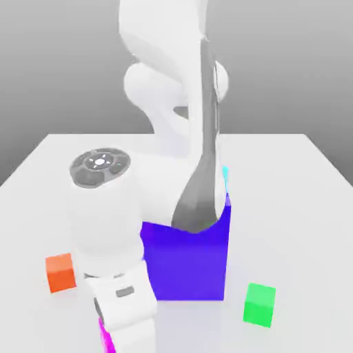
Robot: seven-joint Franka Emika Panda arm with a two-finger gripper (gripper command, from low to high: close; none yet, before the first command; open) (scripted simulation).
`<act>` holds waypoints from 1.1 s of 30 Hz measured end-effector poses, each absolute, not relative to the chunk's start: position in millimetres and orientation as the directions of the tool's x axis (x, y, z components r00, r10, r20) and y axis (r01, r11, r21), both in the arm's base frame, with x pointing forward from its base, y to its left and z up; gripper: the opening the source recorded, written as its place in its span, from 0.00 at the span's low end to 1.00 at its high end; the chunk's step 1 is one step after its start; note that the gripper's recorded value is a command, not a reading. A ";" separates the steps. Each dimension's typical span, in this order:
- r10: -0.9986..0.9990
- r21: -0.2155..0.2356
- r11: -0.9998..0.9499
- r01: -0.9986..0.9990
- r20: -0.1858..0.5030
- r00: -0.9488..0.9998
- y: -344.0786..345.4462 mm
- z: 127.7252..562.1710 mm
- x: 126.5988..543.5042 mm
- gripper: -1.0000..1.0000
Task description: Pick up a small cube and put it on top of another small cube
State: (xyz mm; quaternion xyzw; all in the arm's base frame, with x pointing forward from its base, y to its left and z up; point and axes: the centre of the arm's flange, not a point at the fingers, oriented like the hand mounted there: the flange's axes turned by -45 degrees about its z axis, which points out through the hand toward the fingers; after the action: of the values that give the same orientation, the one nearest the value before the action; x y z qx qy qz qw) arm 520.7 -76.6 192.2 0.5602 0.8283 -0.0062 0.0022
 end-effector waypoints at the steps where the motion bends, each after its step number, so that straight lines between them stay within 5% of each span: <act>1: 0.939 -0.010 0.343 0.939 -0.016 -0.344 -72.5 193.4 519.9 0.00; 11: 0.997 0.004 0.037 0.999 -0.072 -0.036 -28.3 205.4 511.1 0.00; 29: 0.866 0.113 -0.486 0.867 -0.072 0.495 60.2 233.1 481.1 0.00; 33: 0.896 0.095 -0.431 0.897 -0.070 0.438 84.3 234.6 464.9 0.00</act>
State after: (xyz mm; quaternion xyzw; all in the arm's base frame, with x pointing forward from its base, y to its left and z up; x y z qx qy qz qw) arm 464.9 84.3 234.6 0.8460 0.5299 -0.0043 0.0591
